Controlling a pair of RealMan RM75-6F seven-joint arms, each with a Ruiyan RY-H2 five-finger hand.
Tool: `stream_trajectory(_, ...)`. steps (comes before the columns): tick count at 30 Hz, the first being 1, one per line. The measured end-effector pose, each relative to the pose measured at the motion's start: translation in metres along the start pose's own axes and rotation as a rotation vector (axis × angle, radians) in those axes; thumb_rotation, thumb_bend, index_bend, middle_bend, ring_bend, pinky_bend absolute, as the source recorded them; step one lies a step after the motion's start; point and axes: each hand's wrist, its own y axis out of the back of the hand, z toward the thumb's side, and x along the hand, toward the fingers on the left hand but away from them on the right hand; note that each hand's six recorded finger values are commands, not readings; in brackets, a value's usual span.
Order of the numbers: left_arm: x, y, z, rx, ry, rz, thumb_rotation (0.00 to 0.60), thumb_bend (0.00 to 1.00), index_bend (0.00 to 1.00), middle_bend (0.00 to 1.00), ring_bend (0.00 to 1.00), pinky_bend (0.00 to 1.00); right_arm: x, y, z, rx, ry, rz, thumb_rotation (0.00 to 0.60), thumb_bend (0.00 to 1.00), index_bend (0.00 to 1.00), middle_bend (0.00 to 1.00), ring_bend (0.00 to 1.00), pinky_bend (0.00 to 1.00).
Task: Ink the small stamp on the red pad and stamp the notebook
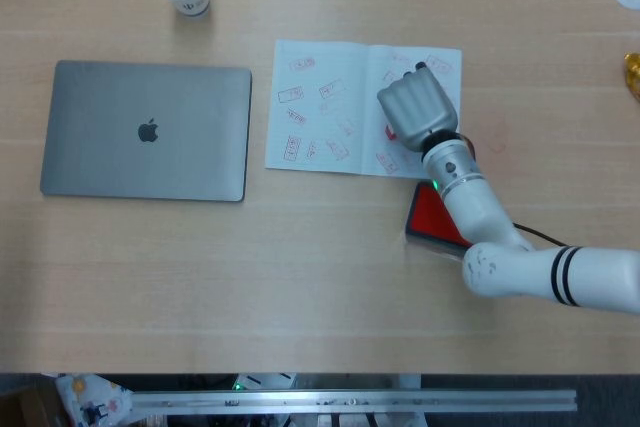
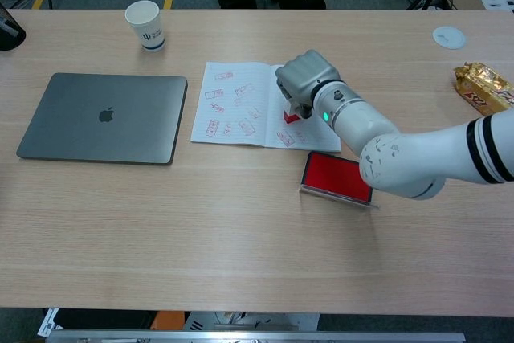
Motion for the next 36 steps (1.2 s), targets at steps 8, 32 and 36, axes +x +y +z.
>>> stream_trajectory(8,0.000,0.000,-0.001,0.000,0.002,-0.001,0.600,0.30,0.16,0.24,0.24,0.18,0.000,-0.003,0.001,0.000,0.001,0.004,0.600,0.52,0.93,0.60,0.44,0.33)
stream_trajectory(32,-0.003,0.001,-0.001,-0.004,-0.004,0.007,0.600,0.30,0.16,0.24,0.24,0.18,0.007,0.024,-0.045,-0.060,-0.070,-0.042,0.600,0.52,0.93,0.60,0.44,0.33)
stream_trajectory(36,-0.003,0.001,-0.002,-0.003,0.000,0.005,0.600,0.30,0.16,0.24,0.24,0.18,0.003,0.020,-0.042,-0.056,-0.074,-0.033,0.600,0.52,0.93,0.60,0.44,0.33)
